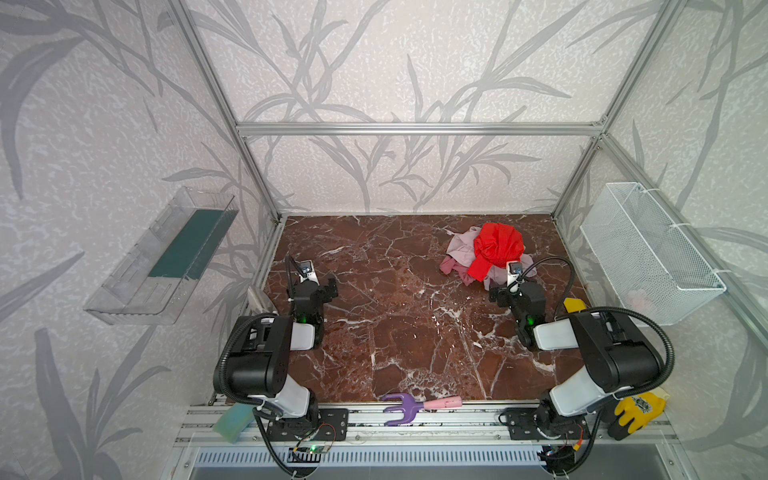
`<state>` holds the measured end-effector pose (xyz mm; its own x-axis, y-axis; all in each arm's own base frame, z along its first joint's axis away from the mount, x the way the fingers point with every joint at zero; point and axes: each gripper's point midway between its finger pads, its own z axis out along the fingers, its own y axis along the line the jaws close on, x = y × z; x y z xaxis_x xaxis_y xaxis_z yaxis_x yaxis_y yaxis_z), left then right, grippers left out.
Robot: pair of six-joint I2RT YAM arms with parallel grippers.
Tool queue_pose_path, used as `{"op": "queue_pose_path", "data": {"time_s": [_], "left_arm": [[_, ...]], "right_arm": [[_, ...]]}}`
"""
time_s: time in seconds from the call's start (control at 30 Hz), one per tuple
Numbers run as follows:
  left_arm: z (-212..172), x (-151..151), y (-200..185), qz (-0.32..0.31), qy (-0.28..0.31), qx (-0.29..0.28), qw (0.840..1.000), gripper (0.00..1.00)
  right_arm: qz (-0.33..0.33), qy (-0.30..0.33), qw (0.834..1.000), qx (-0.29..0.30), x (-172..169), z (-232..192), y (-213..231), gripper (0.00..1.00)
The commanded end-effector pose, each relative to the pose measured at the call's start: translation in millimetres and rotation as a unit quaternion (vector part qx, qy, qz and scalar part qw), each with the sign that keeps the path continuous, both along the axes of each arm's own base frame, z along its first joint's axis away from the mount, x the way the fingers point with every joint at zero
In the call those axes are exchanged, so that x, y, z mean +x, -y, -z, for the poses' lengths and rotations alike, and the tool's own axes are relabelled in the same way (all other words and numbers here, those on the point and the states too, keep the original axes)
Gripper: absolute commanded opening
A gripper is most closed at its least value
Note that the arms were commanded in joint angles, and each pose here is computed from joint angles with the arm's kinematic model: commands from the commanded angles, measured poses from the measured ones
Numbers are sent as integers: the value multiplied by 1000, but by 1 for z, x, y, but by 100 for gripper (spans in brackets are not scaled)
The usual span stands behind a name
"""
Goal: Pick out a specific cloth from the pile
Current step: 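Reach the right gripper toward the clothes pile, then grasp the dusty-pink ribbed garment's edge with the right gripper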
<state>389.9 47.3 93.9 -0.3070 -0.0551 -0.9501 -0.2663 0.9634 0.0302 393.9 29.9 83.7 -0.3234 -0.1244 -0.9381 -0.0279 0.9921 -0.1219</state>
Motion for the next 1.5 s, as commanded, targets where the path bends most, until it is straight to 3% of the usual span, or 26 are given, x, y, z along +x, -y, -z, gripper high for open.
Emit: {"op": "queue_pose_path", "data": {"time_s": [0.0, 0.1, 0.2, 0.33, 0.43, 0.5, 0.57, 0.7, 1.0, 1.23, 1.47], "left_arm": [[-3, 3, 0, -1, 4, 8, 1000, 99], [-3, 3, 0, 0, 4, 8, 1000, 99], [-3, 3, 0, -1, 4, 8, 1000, 91], [-8, 2, 0, -7, 5, 19, 1000, 79], [-27, -4, 2, -27, 5, 44, 999, 67], [-40, -9, 6, -42, -9, 61, 997, 64], [-53, -8, 22, -17, -36, 79, 996, 59], [-73, -12, 47, 4, -61, 63, 996, 57], [-88, -28, 87, 68, -45, -101, 992, 58], [-86, -36, 89, 69, -53, -122, 989, 59], [-79, -38, 91, 72, -57, -128, 988, 61]], "right_arm": [[0, 15, 1000, 2, 4, -10, 0, 99], [-1, 14, 1000, 2, 4, -10, -1, 99], [-1, 15, 1000, 2, 4, -10, 0, 100], [-7, 22, 1000, -11, 1, -22, -6, 86], [26, 25, 999, -38, -8, -44, -5, 83], [26, -20, 999, -25, -12, -52, -12, 76], [-25, -63, 998, 7, -15, -61, -36, 68], [-72, -71, 995, 9, -22, -79, -78, 66], [-121, -152, 980, 46, -2, -61, -148, 62], [-108, -231, 966, 51, 29, -11, -177, 64], [-78, -263, 960, 58, 50, 16, -185, 64]]}}
